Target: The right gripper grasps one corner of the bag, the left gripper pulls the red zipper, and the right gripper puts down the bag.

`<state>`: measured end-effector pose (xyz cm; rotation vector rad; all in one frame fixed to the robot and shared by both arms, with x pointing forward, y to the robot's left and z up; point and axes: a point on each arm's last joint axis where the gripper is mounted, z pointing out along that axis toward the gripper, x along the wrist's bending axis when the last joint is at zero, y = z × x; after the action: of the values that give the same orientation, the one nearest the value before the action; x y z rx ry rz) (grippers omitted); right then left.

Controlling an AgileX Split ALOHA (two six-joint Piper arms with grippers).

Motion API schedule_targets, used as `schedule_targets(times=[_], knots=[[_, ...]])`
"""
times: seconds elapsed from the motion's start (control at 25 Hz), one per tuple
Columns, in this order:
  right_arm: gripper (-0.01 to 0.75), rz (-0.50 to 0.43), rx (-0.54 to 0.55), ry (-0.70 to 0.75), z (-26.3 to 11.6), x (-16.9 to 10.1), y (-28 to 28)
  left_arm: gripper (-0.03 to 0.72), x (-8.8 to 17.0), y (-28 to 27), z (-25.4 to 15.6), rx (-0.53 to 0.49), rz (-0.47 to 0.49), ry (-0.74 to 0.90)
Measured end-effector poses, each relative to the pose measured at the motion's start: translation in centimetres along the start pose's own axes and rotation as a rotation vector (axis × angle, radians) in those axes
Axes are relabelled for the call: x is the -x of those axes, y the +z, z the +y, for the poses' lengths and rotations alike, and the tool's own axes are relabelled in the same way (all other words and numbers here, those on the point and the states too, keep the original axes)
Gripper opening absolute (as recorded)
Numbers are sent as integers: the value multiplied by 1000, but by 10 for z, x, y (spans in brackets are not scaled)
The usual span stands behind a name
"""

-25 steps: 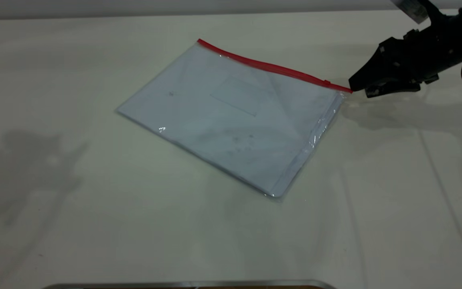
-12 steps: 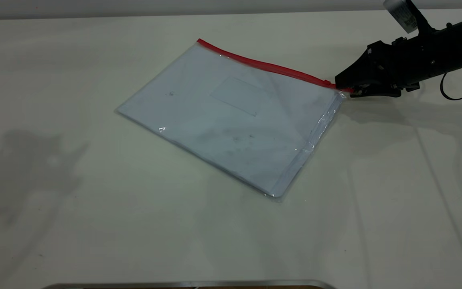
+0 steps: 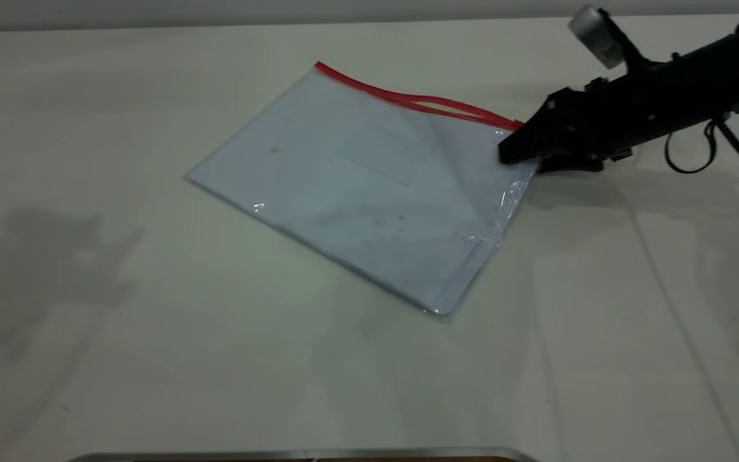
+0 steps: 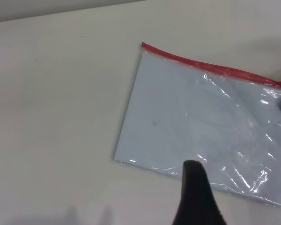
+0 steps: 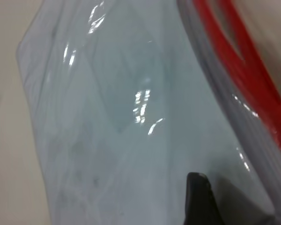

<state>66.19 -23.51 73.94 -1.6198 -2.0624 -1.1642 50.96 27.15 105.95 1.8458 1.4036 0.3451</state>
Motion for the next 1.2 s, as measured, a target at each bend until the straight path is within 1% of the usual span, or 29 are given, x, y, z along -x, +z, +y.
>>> schedule_targets(times=[0.04,0.12,0.28,0.36,0.4,0.44,0.52,0.64,0.72,0.8,0.92,0.96,1.0,1.08,1.16,1.2], knots=[[479,2,2,-5,0,-1,1,550,0,0,0,0,0,0],[428,5,6,-7,0,-1,2,550,0,0,0,0,0,0],[222,20,14,1,1,0,-1,550,0,0,0,0,-1,-1],[95,30,23,9,2,-1,-2,550,0,0,0,0,-1,-1],[53,36,30,17,2,-1,-1,550,0,0,0,0,-1,-1],[35,43,38,24,3,-2,-1,550,0,0,0,0,-1,2],[33,79,58,40,5,-5,-1,550,0,0,0,0,-1,2],[33,178,53,29,5,-17,0,550,0,0,0,0,-1,1],[33,247,-5,-23,3,-27,2,550,0,0,0,0,-1,1],[33,284,-130,-93,-5,-35,5,550,0,0,0,0,-1,1],[33,264,-331,-180,-12,-35,3,550,0,0,0,0,-1,1],[33,244,-378,-197,-10,-34,1,550,0,0,0,0,-1,0],[33,218,-396,-207,-3,-32,-1,550,0,0,0,0,-1,0],[33,172,-399,-227,13,-31,-5,550,-1,3,-1,-8,-4,-5],[33,145,-332,-235,36,-34,-6,550,-3,9,-3,-27,-8,-18],[33,149,-288,-234,46,-38,-6,550,-5,14,-4,-43,-11,-25]])
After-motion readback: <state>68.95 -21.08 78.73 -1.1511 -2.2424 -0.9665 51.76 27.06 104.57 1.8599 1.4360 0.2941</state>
